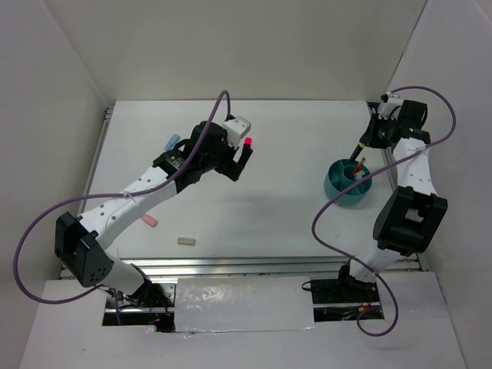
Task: Sort the stationery into containers
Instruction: Place the stationery in the storage box.
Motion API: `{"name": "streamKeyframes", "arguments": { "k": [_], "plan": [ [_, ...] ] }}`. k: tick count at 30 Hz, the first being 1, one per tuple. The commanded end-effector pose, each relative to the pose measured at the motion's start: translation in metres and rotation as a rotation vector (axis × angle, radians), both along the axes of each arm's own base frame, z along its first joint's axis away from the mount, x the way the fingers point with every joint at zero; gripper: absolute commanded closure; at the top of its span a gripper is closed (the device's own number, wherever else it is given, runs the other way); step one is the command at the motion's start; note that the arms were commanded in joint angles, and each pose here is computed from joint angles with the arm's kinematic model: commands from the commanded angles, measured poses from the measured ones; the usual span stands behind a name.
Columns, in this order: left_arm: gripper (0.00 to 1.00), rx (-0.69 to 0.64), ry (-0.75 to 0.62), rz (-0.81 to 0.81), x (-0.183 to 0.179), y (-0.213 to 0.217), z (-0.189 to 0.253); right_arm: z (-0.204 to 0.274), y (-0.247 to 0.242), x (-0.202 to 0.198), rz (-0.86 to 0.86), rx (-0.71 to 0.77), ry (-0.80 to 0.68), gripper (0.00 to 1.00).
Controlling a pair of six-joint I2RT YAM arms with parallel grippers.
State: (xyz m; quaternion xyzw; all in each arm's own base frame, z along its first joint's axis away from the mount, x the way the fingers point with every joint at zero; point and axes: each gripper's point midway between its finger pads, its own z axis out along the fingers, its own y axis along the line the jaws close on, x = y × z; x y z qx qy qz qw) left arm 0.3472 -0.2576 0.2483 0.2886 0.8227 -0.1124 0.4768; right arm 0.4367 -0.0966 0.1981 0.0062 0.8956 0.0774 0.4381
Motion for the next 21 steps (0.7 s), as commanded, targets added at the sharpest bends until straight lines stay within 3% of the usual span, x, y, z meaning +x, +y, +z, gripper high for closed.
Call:
{"name": "streamKeyframes", "arguments": {
  "k": [1, 21],
  "plan": [
    [0.01, -0.03, -0.063, 0.001, 0.01, -0.004, 0.021, 0.007, 0.008, -0.007, 0.025, -0.009, -0.004, 1.0],
    [0.01, -0.018, -0.056, 0.009, 0.008, 0.0, 0.019, 0.013, 0.021, -0.023, 0.057, -0.029, -0.012, 1.0]
  ]
}}
